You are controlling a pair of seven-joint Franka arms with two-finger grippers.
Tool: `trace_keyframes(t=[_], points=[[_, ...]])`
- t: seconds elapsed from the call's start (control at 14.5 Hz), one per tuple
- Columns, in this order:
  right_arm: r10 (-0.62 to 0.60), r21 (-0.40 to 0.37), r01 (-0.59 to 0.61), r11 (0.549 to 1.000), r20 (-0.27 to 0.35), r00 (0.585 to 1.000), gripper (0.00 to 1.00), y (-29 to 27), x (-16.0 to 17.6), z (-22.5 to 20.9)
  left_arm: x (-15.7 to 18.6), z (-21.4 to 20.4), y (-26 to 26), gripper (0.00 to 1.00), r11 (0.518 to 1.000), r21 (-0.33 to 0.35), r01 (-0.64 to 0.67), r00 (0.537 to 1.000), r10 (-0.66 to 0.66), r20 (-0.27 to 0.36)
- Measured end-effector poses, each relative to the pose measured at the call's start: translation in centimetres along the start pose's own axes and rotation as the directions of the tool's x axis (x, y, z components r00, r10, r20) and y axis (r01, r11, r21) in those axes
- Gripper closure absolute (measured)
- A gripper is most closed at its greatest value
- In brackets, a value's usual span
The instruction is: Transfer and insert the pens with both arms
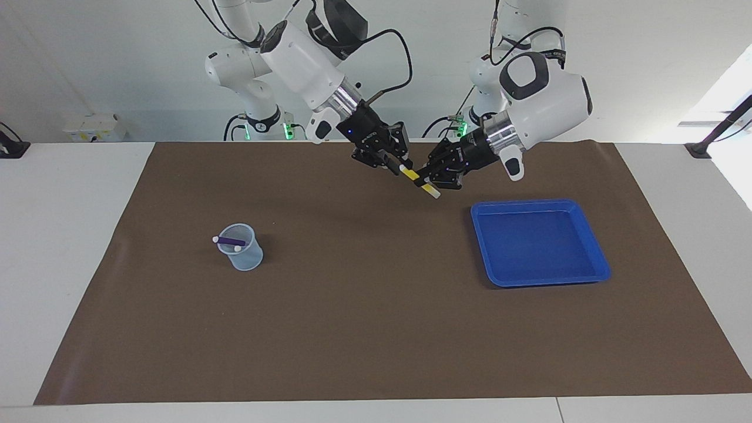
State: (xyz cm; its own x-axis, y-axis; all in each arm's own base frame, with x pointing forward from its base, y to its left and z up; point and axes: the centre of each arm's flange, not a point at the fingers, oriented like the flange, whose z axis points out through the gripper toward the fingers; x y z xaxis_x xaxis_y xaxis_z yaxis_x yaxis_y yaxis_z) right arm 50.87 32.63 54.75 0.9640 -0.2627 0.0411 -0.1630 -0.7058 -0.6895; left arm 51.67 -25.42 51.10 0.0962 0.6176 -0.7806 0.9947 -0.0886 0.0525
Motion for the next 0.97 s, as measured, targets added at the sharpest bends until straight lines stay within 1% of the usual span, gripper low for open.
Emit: trace_keyframes(t=[0.07, 0.14, 0.62, 0.69, 0.83, 0.97], points=[[-0.002, 0.002, 0.002, 1.000, 0.000, 1.000, 0.74, -0.1, 0.0, 0.0, 0.0, 0.1, -0.1, 0.83, 1.000, 0.002, 0.000, 1.000, 0.000, 0.000], [-0.004, 0.003, 0.004, 1.000, -0.001, 1.000, 0.83, -0.3, -0.1, -0.1, 0.0, 0.2, -0.1, 0.83, 1.000, 0.002, 0.000, 1.000, 0.000, -0.001], [-0.003, 0.002, 0.003, 1.000, -0.001, 1.000, 0.83, -0.2, 0.0, -0.1, 0.0, 0.2, -0.1, 0.83, 1.000, 0.000, 0.003, 1.000, -0.003, 0.002], [0.000, -0.001, 0.000, 1.000, 0.002, 1.000, 0.83, 0.0, 0.2, -0.2, -0.1, 0.2, -0.1, 0.78, 1.000, -0.003, 0.000, 1.000, 0.000, 0.002], [-0.015, -0.033, 0.016, 0.999, 0.025, 1.000, 0.83, 0.9, 1.1, -0.8, -0.8, -0.2, -0.4, 0.56, 1.000, -0.014, -0.014, 1.000, 0.014, -0.008], [-0.062, -0.100, 0.068, 0.993, 0.062, 0.996, 0.83, 2.2, 3.1, -3.1, -1.5, -0.5, -0.7, 0.34, 0.999, -0.024, -0.027, 0.999, 0.027, -0.018]])
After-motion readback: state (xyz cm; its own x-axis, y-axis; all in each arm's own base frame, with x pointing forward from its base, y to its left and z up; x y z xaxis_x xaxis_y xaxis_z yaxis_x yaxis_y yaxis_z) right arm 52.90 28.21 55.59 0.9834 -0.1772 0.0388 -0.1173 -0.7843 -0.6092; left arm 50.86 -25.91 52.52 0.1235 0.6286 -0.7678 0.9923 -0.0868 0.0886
